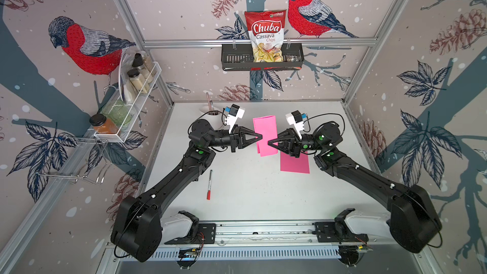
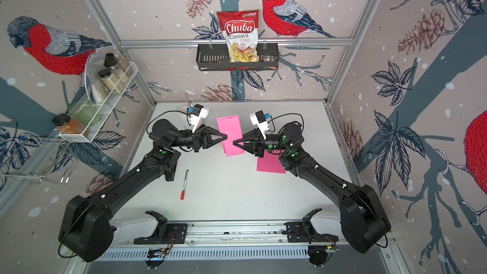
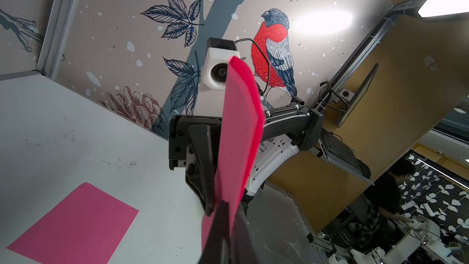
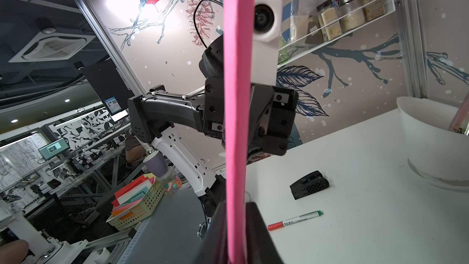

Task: Fold the square paper along the opposite sides
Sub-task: Smooth out the paper at the center of the board.

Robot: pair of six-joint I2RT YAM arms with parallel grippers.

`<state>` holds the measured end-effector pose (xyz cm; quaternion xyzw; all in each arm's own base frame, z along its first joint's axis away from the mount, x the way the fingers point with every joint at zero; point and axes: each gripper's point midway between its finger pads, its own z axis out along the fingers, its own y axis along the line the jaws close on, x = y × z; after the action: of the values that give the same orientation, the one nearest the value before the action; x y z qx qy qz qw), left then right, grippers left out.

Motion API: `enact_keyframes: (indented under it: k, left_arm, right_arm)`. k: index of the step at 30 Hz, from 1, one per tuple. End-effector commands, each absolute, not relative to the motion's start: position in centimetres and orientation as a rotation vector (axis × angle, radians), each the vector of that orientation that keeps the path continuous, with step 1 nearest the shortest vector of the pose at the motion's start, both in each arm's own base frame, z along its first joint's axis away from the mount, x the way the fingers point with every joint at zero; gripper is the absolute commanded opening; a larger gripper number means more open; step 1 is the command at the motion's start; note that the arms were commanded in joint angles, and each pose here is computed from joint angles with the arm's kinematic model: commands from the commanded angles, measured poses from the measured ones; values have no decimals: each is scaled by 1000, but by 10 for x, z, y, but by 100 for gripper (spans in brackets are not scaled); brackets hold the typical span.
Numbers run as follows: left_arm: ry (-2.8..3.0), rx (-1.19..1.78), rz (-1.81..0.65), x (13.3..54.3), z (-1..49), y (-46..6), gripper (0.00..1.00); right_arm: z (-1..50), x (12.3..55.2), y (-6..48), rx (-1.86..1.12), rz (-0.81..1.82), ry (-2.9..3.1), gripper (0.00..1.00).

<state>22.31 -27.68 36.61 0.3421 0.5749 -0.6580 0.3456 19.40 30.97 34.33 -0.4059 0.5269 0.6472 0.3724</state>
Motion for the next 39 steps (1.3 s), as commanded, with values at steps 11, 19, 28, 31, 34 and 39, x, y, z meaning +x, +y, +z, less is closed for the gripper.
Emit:
enact_keyframes:
  k: [11,19,28,31,34,39]
  left_arm:
    - [1481,893,-1666,226,364,-271,0]
    - [1486,882,-1654,227,366,-265,0]
    - [1515,856,-1651,232,357,-260,0]
    - [1524,849,-1652,234,354,-260,0]
    - [1534,844,-1652,235,352,-260,0]
    - [1772,786,-1492,259,306,-260,0]
  right_arm:
    - [338,190,309,-1063,1649,1368,52]
    - [327,183,306,-1069,1654,1382,57]
    - [323,182,303,-1049,1646,1406,0]
    - [322,184,304,-1040,1642,1413,0]
    - [318,186,304,-1038,1632,1431,55]
    - [295,225,287,-874,1345,1586,81]
